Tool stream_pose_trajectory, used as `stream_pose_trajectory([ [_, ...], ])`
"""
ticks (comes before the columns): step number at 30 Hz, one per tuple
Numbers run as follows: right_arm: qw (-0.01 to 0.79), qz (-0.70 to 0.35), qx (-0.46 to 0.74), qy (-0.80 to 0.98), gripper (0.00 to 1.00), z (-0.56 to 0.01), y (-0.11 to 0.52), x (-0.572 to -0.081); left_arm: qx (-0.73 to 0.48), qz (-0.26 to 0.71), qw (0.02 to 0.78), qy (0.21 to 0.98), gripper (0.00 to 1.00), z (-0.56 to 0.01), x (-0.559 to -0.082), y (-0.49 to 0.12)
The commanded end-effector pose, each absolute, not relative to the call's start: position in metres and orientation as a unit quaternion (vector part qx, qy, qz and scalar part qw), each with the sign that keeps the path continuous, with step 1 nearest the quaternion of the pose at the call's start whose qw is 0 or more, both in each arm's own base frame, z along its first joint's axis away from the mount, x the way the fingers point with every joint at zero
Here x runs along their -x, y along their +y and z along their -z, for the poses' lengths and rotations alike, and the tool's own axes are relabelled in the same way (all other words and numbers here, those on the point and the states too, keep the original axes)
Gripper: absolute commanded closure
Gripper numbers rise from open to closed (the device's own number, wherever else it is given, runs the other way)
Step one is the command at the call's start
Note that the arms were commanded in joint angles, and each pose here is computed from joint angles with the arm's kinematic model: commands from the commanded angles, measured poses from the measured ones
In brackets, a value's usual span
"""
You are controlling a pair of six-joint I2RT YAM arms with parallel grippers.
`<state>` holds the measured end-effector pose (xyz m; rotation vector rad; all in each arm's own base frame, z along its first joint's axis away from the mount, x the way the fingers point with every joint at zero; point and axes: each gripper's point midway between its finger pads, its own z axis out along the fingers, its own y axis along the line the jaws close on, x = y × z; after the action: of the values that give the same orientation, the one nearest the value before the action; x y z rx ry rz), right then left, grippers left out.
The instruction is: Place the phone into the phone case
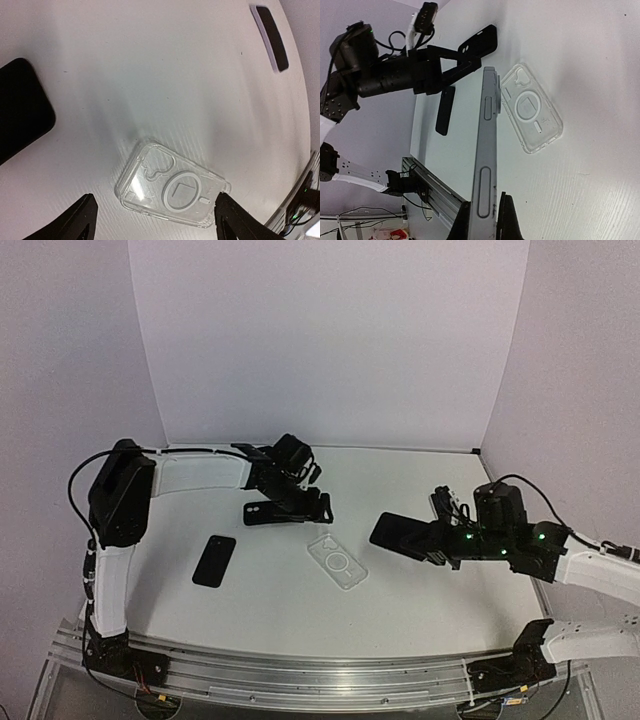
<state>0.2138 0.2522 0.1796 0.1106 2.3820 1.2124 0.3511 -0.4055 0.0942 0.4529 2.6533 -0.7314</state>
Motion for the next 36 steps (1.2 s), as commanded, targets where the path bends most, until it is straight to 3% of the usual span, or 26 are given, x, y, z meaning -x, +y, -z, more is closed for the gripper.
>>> stream_pose_trajectory([
  [1, 0.215, -0.408, -0.040, 0.886, 1.00, -0.162, 0.236, -0.201, -0.268, 0.274, 0.166, 0.909, 0.25, -0.100, -0.349, -0.428],
  [11, 0.214, -0.401, -0.033, 0.890, 1.00, -0.155, 0.235, -0.200, -0.306, 0.248, 0.138, 0.909, 0.56, -0.053, -0.356, -0.435],
  [19, 0.213, -0.400, -0.026, 0.891, 1.00, -0.154, 0.236, -0.199, -0.300, 0.220, 0.130, 0.919, 0.66, -0.030, -0.356, -0.425],
  [29, 0.218, -0.396, -0.022, 0.892, 1.00, -0.154, 0.236, -0.200, -0.267, 0.139, 0.142, 0.943, 0.98, -0.015, -0.350, -0.396],
  [36, 0.205, -0.400, -0.009, 0.893, 1.00, -0.155, 0.246, -0.204, -0.211, 0.090, 0.163, 0.959, 1.00, -0.022, -0.322, -0.381],
])
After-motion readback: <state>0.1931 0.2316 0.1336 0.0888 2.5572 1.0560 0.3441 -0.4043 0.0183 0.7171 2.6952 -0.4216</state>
